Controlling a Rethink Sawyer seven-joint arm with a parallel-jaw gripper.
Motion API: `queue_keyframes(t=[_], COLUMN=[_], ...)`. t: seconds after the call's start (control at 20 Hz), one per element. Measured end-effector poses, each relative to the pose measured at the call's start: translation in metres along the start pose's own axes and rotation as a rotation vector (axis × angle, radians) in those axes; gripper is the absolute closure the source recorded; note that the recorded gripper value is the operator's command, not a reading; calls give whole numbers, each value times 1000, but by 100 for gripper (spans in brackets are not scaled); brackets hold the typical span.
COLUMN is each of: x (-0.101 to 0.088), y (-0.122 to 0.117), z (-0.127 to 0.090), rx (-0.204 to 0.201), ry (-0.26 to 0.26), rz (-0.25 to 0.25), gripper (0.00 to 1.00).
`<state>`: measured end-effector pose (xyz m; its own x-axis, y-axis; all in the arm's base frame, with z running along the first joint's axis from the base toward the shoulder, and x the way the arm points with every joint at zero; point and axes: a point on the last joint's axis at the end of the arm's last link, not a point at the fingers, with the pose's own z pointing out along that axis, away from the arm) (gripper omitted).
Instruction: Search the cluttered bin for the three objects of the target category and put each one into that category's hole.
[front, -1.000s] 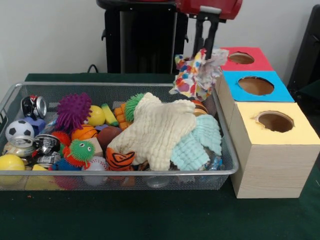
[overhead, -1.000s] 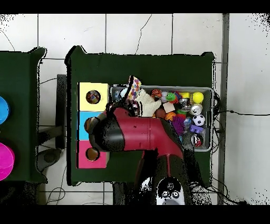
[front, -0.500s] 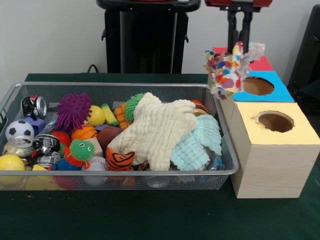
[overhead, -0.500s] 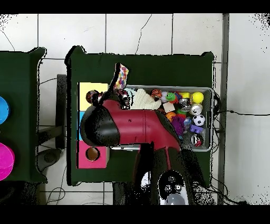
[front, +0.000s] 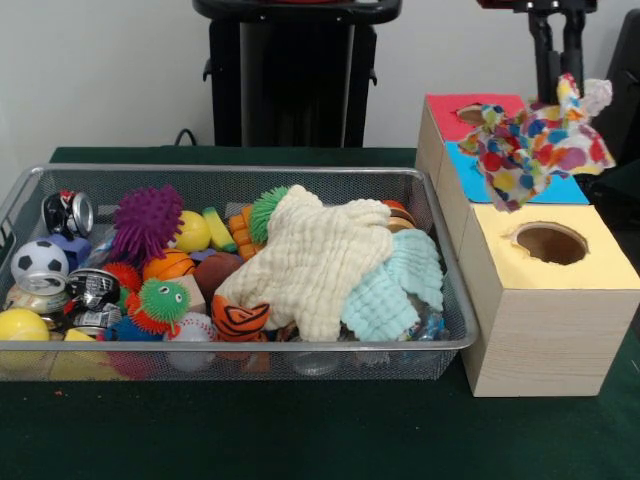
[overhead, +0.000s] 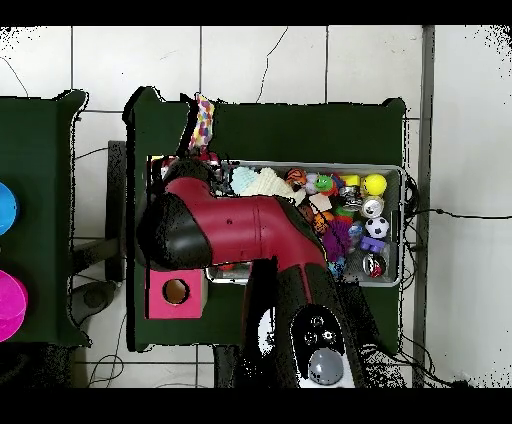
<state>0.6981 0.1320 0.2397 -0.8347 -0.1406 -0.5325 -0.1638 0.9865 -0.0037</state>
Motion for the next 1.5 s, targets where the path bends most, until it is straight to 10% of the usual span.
queue_keyframes(t=[0.8,1.5], x=[13,29], y=[66,37], z=[51,73], rx=[-50,-30], ry=[-201,-205], rz=[-53,-11], gripper=[100,100])
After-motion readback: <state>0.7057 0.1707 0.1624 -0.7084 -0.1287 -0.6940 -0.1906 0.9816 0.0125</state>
